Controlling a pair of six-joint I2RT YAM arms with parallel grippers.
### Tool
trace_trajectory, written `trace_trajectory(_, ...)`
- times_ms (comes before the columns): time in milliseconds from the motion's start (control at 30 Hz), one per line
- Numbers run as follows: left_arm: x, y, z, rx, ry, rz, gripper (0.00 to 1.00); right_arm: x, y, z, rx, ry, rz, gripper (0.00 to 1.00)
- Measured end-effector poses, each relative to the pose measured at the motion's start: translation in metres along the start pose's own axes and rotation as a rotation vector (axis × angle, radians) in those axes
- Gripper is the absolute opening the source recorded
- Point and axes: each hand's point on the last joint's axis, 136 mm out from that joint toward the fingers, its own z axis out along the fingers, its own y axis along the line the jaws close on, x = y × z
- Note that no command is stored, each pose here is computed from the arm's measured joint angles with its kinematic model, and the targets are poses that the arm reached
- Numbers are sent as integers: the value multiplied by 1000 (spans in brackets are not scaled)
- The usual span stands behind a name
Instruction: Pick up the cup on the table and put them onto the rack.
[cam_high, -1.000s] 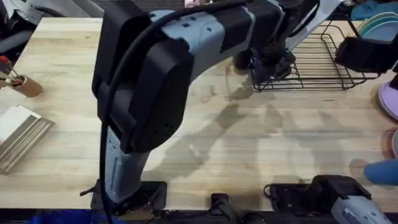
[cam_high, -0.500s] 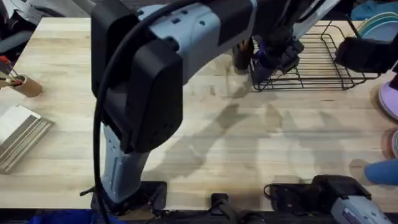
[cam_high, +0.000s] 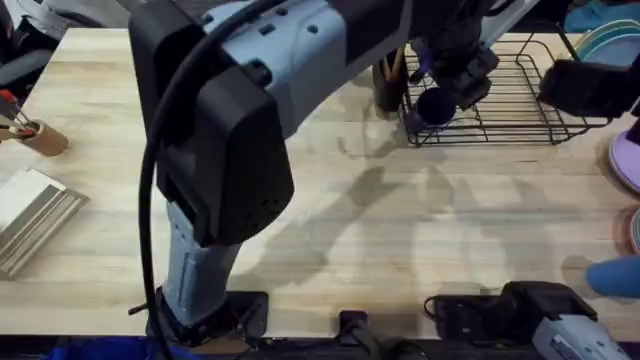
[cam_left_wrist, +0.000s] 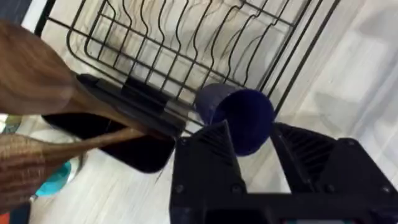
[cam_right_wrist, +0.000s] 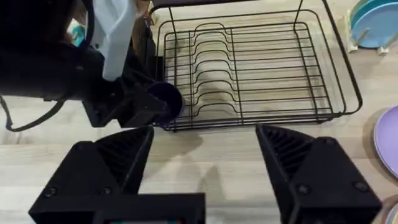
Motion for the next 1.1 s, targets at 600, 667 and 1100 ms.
trace_trajectory(600, 11, 97, -116, -243, -91, -114, 876, 0, 0, 0, 0, 0, 0, 997)
trace_trajectory(667, 15, 108, -129, -267, -97, -129, 968, 0, 0, 0, 0, 0, 0, 997)
trace_trajectory(1100, 46, 150, -156, -340, -66, -150, 995, 0, 0, 0, 0, 0, 0, 997)
